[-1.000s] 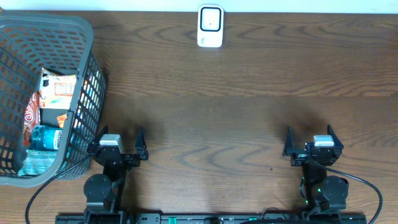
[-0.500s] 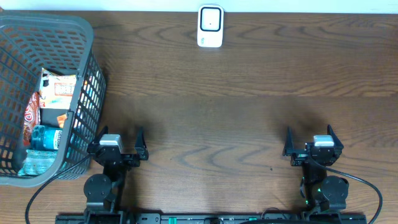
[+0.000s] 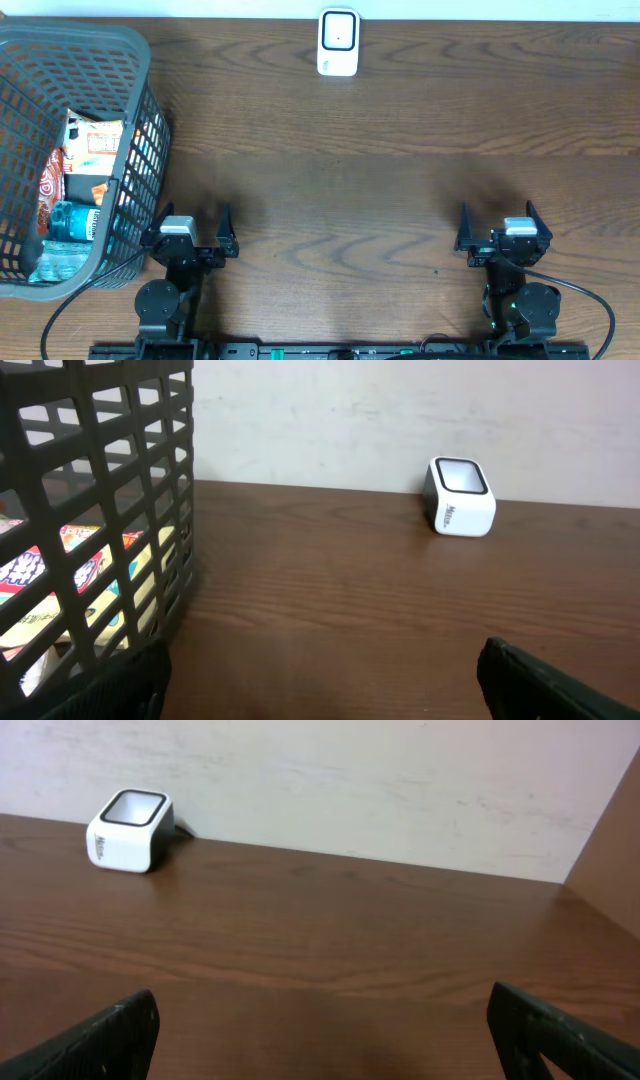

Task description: Scan the item barcode

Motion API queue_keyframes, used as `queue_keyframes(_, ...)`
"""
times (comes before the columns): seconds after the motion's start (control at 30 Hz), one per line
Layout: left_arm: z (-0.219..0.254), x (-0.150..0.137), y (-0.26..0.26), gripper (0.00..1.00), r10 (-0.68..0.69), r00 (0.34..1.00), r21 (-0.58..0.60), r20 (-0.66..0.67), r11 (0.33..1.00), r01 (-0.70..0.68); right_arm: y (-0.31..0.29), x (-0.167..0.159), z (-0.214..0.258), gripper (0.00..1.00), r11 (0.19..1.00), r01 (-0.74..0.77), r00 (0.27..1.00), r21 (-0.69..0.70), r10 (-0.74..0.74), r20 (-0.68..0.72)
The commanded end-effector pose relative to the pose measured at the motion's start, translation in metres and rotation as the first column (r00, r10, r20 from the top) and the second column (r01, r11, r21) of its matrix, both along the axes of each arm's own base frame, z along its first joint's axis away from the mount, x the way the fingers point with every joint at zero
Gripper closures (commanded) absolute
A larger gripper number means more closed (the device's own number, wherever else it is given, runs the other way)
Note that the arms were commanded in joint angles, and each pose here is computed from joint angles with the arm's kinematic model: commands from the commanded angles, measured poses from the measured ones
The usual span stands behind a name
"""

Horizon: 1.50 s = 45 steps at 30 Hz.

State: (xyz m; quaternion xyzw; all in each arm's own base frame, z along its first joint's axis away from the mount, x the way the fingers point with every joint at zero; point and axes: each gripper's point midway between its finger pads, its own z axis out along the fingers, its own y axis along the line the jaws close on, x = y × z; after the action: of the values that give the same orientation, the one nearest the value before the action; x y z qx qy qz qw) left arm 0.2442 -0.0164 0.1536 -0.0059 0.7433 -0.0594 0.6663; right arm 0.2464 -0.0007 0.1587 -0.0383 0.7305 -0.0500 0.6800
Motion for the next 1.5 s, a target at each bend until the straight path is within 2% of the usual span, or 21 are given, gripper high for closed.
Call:
queue_keyframes(0.0,-0.015,-0.001,-0.001,0.02,-0.008,0.999,0.01,-0.042,1.0,0.009,-0.003,0.0,-0.001,0.01,1.0,0.016,1.0,-0.011,-0.016,0.0)
queue_keyframes(0.53,-0.015,-0.001,-0.001,0.02,-0.008,0.999,0.01,-0.042,1.0,0.009,-0.003,0.0,-0.001,0.01,1.0,0.016,1.0,-0.011,-0.016,0.0)
queue_keyframes(0.67,-0.013,0.0,0.014,0.02,0.079,0.996,0.055,-0.03,0.995,-0.077,-0.003,0.0,-0.001,0.01,1.0,0.016,1.0,-0.011,-0.016,0.0)
queue_keyframes(0.83,-0.014,0.0,0.012,0.02,0.067,0.997,0.023,-0.035,0.998,-0.067,-0.003,0.0,-0.001,0.01,1.0,0.016,1.0,-0.011,-0.016,0.0)
queue_keyframes(0.93,-0.011,-0.003,-0.021,0.02,-0.116,0.993,-0.054,-0.033,0.992,0.114,-0.003,0.0,-0.001,0.01,1.0,0.016,1.0,-0.011,-0.016,0.0)
queue_keyframes(1.0,0.001,-0.012,-0.05,0.02,-0.288,0.958,-0.075,-0.004,0.955,0.287,-0.003,0.0,-0.001,0.01,1.0,0.016,1.0,-0.011,-0.016,0.0)
queue_keyframes(1.03,0.008,-0.016,-0.058,0.02,-0.333,0.943,-0.101,0.008,0.938,0.332,-0.003,0.0,-0.001,0.01,1.0,0.016,1.0,-0.011,-0.016,0.0)
queue_keyframes(1.13,0.031,-0.023,-0.067,0.02,-0.38,0.924,-0.195,0.042,0.904,0.38,-0.003,0.0,-0.001,0.01,1.0,0.016,1.0,-0.011,-0.016,0.0)
queue_keyframes(1.27,0.078,-0.039,-0.081,0.02,-0.467,0.877,-0.183,0.115,0.858,0.48,-0.003,0.0,-0.001,0.01,1.0,0.016,1.0,-0.011,-0.016,0.0)
queue_keyframes(1.47,0.151,-0.046,-0.081,0.02,-0.457,0.878,-0.281,0.14,0.832,0.478,-0.003,0.0,-0.001,0.01,1.0,0.016,1.0,-0.011,-0.016,0.0)
